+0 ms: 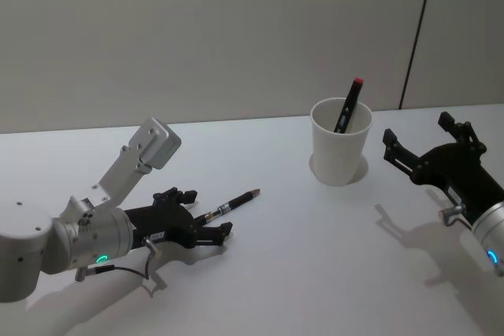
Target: Place the pen into the pen holder.
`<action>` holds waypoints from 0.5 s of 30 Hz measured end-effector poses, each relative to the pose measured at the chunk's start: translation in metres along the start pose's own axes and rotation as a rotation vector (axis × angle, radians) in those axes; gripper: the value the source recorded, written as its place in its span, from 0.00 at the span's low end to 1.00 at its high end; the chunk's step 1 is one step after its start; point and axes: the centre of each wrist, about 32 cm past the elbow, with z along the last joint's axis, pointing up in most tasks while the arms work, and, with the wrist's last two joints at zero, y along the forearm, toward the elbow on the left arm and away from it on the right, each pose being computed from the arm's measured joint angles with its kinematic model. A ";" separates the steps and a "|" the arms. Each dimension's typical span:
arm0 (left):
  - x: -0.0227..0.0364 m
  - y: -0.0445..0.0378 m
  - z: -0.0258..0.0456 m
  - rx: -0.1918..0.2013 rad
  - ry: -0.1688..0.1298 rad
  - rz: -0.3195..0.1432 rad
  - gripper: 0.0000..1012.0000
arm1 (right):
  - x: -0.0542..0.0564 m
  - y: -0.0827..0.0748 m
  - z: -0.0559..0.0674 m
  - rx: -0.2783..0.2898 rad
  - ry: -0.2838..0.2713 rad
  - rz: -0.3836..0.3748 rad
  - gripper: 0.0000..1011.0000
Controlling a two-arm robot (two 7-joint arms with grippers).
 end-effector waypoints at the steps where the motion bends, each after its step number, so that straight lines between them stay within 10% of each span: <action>1: 0.0002 0.0001 0.0000 0.001 0.002 -0.001 0.99 | 0.000 0.000 0.000 0.000 0.000 0.000 0.99; 15: 0.0026 -0.0003 0.0010 0.018 0.020 -0.025 0.99 | 0.000 0.000 0.000 0.000 0.000 0.000 0.99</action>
